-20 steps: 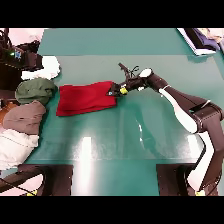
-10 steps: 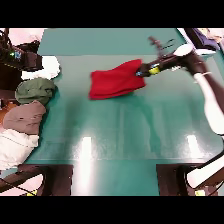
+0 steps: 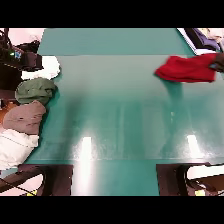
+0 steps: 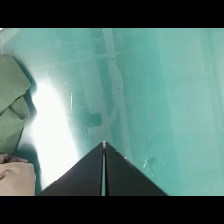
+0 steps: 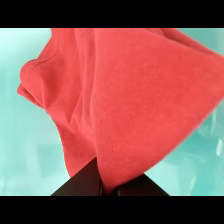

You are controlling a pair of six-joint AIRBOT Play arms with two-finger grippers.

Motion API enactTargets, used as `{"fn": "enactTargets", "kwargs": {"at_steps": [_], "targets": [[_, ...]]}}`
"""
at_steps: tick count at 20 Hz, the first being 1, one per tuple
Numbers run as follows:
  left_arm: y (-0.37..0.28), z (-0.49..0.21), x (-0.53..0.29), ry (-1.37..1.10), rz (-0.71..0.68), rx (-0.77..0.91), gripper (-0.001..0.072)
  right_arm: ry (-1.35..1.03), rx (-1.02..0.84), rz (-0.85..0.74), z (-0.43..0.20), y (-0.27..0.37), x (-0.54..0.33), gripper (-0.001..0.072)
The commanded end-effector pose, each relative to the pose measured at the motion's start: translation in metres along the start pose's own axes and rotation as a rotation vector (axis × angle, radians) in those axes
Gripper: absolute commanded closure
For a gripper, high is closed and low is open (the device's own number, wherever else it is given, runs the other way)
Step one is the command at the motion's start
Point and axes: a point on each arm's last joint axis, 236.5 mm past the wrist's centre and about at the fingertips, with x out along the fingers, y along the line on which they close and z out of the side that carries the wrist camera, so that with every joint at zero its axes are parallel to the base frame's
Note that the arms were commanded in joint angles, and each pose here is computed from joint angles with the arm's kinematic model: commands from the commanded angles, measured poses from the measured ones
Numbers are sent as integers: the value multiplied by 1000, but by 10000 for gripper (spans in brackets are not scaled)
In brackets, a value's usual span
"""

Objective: Fold the shirts.

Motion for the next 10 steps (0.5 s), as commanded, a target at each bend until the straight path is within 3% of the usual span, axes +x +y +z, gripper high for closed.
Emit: {"fn": "enactTargets", "kwargs": {"at_steps": [1, 10], "targets": [[0, 2, 0, -11, -1, -17, 684, -74, 217, -191, 3, -104, -52, 701], [-2, 3, 0, -14, -8, -40, 684, 140, 454, -353, -103, -168, -51, 700]]}}
